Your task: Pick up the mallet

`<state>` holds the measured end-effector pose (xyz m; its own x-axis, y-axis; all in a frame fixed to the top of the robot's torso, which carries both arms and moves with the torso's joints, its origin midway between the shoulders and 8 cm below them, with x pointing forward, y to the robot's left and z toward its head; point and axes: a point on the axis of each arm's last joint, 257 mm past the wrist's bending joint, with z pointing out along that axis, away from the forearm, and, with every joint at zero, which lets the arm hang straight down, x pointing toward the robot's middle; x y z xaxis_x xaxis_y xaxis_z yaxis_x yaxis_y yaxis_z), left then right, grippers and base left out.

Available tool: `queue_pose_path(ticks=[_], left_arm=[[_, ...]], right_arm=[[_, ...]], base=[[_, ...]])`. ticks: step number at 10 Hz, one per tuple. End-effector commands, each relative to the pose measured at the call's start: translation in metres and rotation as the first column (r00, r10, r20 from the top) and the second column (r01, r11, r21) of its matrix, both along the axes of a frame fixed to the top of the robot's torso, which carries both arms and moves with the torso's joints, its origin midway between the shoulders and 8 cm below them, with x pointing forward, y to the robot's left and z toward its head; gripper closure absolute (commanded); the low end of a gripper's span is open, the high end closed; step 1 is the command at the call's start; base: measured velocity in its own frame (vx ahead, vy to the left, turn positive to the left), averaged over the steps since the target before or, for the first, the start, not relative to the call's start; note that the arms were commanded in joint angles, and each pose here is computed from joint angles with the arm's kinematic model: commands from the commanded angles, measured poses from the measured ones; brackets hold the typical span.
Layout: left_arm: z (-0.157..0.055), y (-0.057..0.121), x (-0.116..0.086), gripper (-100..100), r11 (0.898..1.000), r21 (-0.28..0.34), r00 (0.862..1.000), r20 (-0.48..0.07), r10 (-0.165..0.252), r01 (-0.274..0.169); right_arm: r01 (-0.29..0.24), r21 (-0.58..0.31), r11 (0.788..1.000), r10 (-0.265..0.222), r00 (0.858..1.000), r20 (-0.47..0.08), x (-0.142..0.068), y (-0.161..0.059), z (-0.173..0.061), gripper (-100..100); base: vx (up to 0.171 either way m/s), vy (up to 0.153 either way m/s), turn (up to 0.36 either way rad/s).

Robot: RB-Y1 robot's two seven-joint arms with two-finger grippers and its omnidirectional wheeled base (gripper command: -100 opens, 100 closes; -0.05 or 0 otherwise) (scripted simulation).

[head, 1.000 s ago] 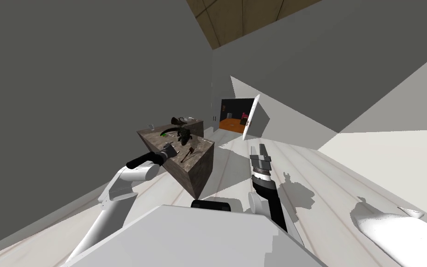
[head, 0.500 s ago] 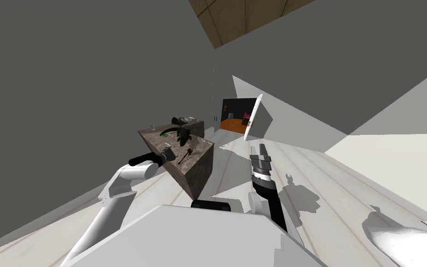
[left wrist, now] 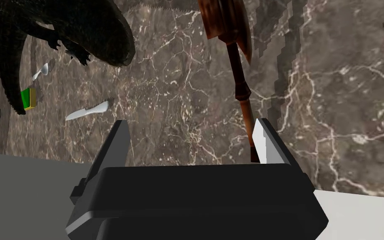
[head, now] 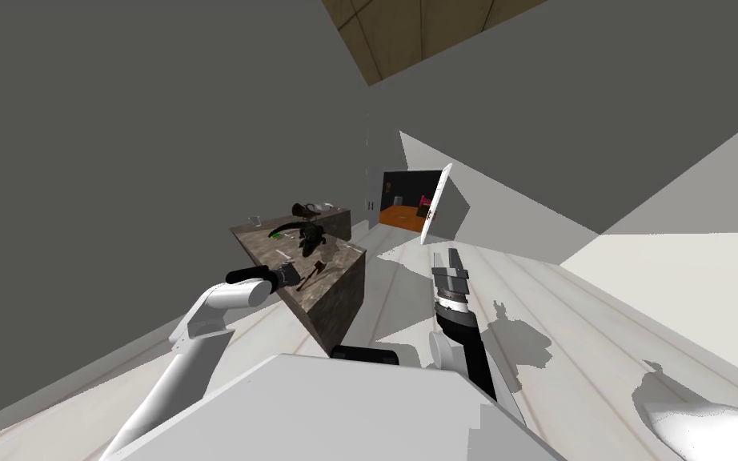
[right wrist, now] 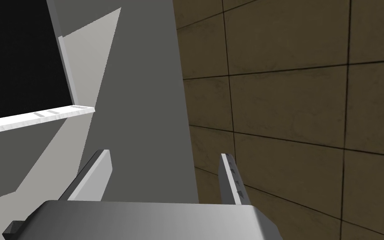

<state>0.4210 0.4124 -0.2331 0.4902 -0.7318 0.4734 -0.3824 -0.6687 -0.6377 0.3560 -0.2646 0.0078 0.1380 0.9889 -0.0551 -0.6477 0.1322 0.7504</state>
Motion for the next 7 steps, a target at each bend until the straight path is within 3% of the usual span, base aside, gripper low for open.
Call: queue_pose_path(ticks=[1,4,5,7], left_arm=[[-0.011,0.004,-0.007,-100,1.0,-0.022,0.999,-0.049,0.014,-0.015],[-0.038,0.015,-0.025,-100,0.994,-0.077,0.986,-0.157,0.059,-0.072],[-0.039,0.015,-0.026,-100,0.994,-0.078,0.985,-0.165,0.059,-0.073],[-0.06,0.022,-0.044,-100,0.985,-0.119,0.963,-0.253,0.093,-0.127]], right_arm=[[0.0,0.0,1.0,0.0,1.0,0.0,0.0,0.0,0.0,0],[0.0,0.0,1.0,0.0,1.0,0.0,0.0,0.0,0.0,0],[0.0,0.0,1.0,0.0,1.0,0.0,0.0,0.0,0.0,0],[0.0,0.0,1.0,0.0,1.0,0.0,0.0,0.0,0.0,0]], base=[[0.093,-0.048,0.017],[0.08,-0.041,0.019],[0.066,-0.035,0.016],[0.095,-0.052,0.025]])
